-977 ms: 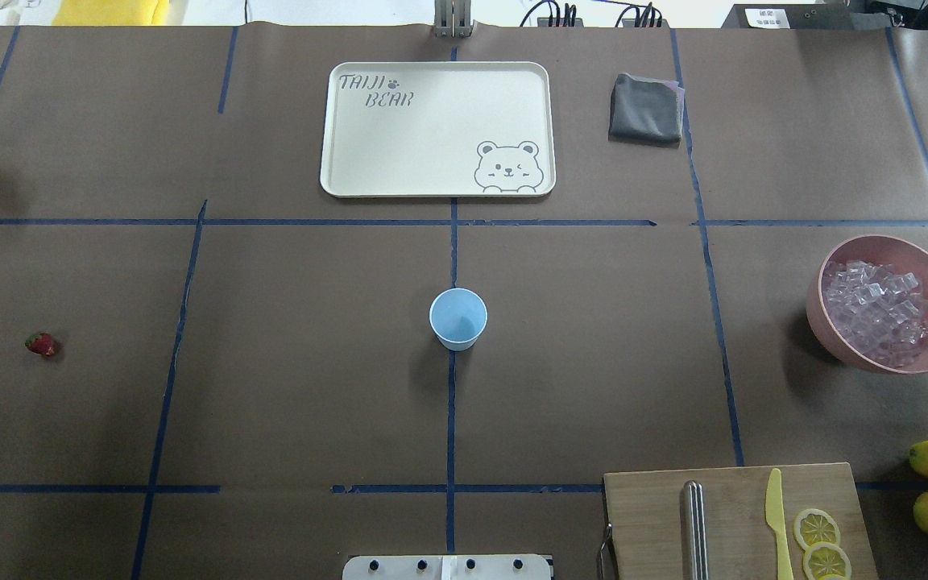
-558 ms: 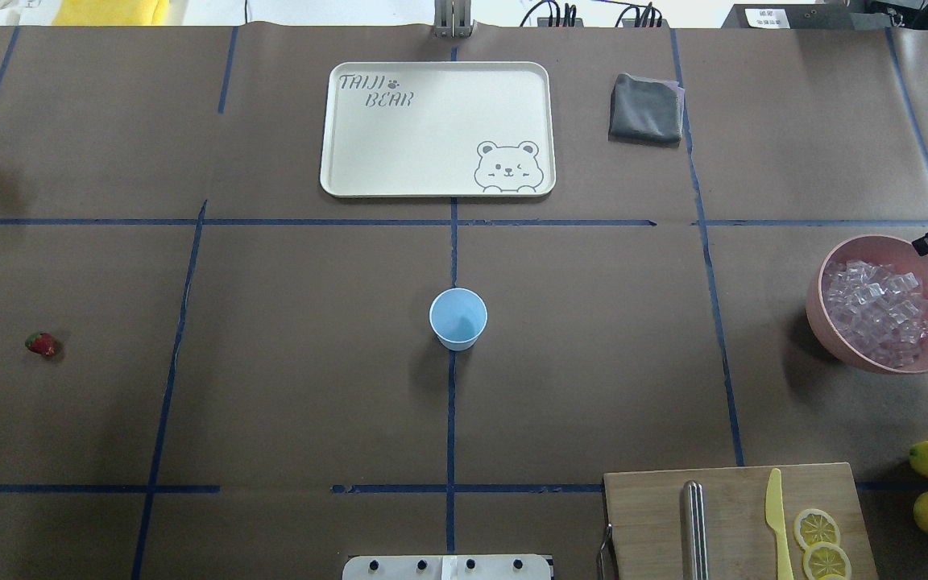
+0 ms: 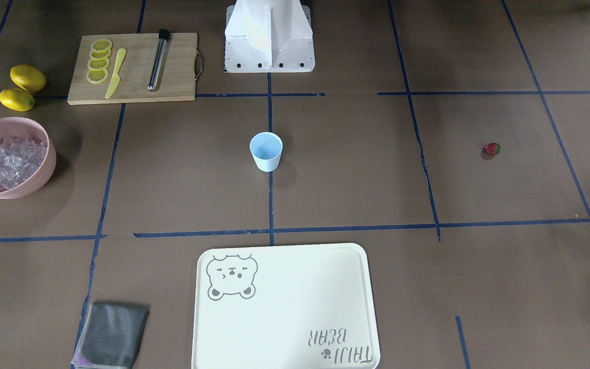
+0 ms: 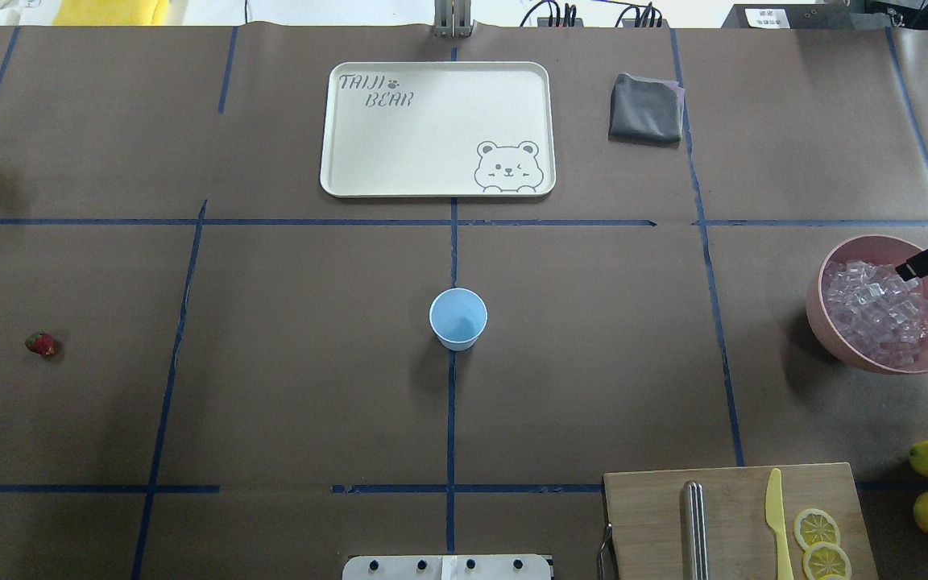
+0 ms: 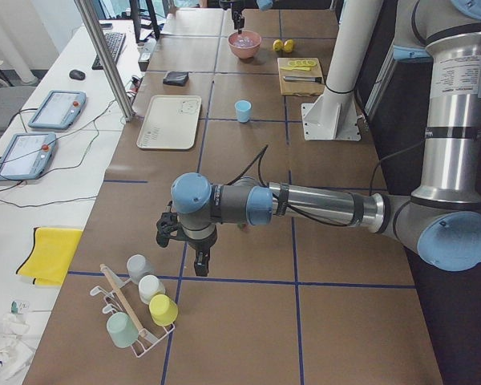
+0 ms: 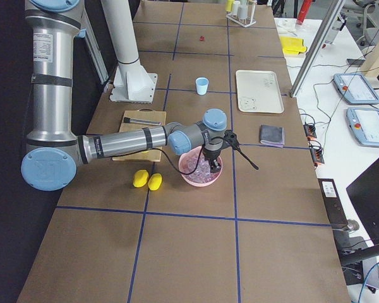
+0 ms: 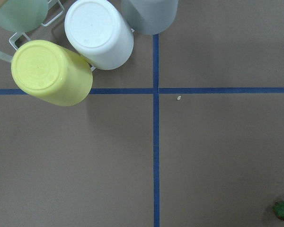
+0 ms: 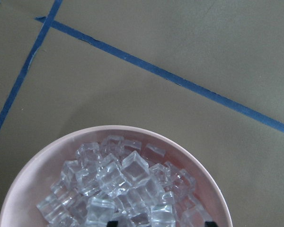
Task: Put ice and strawberries in cup
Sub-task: 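Lower the right gripper into the pink bowl of ice cubes, then close the right gripper on an ice cube and lift it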
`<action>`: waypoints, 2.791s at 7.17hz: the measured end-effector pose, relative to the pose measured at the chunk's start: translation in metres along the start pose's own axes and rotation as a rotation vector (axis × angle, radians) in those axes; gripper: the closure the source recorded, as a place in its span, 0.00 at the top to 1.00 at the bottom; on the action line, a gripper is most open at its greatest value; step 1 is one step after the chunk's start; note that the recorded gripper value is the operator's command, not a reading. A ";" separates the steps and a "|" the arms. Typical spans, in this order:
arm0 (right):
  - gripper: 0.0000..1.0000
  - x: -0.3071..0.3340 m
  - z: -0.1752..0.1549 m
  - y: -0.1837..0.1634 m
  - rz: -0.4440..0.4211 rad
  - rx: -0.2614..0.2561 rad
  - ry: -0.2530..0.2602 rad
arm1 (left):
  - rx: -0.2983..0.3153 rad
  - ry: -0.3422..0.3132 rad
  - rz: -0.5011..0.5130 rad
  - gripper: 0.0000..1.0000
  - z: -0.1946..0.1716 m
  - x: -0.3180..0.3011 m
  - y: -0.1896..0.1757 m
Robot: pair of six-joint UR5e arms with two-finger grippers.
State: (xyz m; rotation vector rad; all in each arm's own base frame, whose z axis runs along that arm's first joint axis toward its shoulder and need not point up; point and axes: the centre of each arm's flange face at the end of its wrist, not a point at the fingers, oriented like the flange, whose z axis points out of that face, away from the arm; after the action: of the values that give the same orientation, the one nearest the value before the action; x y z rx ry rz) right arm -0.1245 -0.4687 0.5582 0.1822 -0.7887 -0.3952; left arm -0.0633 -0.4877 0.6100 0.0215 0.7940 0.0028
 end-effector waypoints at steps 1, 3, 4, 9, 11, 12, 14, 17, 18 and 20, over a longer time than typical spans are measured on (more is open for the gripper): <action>0.67 0.002 0.007 0.000 0.003 -0.013 0.000 | 0.000 0.000 0.000 1.00 0.000 0.000 0.000; 0.66 0.003 0.013 -0.003 0.003 -0.023 0.000 | 0.000 0.000 0.000 1.00 0.000 0.000 0.000; 0.66 0.003 0.015 -0.004 0.003 -0.025 -0.001 | 0.000 0.000 0.000 1.00 0.000 0.000 0.000; 0.66 0.004 0.023 -0.007 0.002 -0.038 0.013 | 0.003 0.000 0.003 1.00 -0.001 0.001 0.000; 0.66 0.005 0.025 -0.006 0.004 -0.042 0.016 | 0.004 0.000 0.003 1.00 -0.002 0.002 0.000; 0.65 0.005 0.026 -0.006 0.004 -0.045 0.016 | 0.004 0.000 0.003 1.00 -0.002 0.002 0.000; 0.65 0.003 0.031 -0.003 0.000 -0.056 0.014 | 0.005 0.000 0.004 1.00 -0.003 0.003 0.000; 0.61 0.001 0.036 0.002 -0.001 -0.070 0.013 | 0.005 0.000 0.004 1.00 -0.003 0.003 0.000; 0.54 0.002 0.037 0.003 0.000 -0.073 0.013 | 0.006 0.000 0.004 1.00 -0.003 0.003 0.000; 0.25 0.003 0.038 0.005 0.001 -0.076 0.013 | 0.006 0.000 0.005 1.00 -0.003 0.003 -0.001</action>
State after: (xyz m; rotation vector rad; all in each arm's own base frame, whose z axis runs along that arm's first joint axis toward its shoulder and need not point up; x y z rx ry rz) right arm -0.1489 -0.4661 0.5876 0.1138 -0.7596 -0.4222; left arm -0.0633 -0.4884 0.6051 0.0291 0.7940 0.0049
